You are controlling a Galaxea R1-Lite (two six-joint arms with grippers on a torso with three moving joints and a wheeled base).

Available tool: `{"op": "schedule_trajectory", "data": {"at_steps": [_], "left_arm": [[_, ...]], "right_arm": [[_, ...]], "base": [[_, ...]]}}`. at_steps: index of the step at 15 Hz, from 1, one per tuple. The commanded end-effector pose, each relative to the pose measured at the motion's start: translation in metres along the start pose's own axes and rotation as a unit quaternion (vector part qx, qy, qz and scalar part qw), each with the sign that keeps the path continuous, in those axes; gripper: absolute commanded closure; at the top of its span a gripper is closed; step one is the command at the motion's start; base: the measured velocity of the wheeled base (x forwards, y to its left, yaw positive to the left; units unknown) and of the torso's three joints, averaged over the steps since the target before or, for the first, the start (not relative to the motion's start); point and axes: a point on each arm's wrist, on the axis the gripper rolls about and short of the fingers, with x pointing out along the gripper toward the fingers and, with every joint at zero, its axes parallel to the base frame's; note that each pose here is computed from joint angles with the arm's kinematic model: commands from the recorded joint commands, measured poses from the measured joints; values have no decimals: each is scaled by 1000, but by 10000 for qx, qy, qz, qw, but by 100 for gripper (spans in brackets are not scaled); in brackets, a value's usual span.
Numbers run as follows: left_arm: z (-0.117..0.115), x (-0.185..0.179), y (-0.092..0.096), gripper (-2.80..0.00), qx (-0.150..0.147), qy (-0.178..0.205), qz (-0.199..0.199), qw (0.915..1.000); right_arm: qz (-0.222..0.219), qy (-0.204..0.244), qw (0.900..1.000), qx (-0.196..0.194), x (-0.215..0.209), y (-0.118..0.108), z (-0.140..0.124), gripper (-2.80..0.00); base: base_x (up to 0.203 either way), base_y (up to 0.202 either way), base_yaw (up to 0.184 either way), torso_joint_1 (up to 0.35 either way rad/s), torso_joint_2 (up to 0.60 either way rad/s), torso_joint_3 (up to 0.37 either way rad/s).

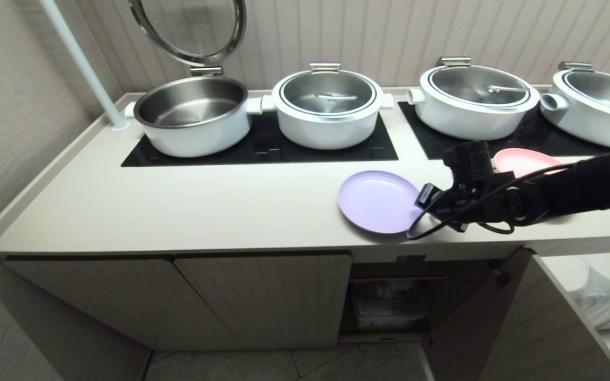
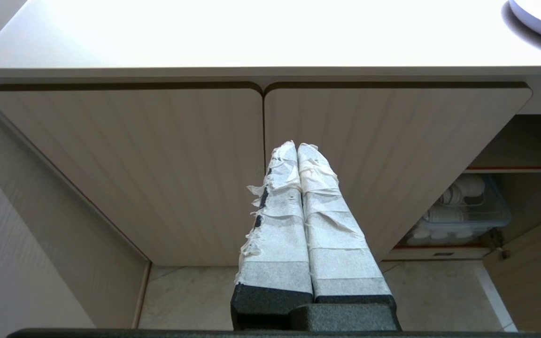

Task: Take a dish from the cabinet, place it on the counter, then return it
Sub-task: Place it on the table

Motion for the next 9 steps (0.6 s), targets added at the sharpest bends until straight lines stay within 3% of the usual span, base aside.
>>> {"op": "schedule_trajectory", "data": {"at_steps": [1, 9], "left_arm": [[0, 0, 0, 0, -3, -4, 0, 10000], [0, 0, 0, 0, -3, -4, 0, 10000]], "right_arm": [[-6, -1, 10000, 13, 0, 0, -1, -280], [118, -225, 9997, -55, -19, 5, 10, -280]], "base": [[0, 0, 0, 0, 0, 0], [0, 0, 0, 0, 0, 0]]}}
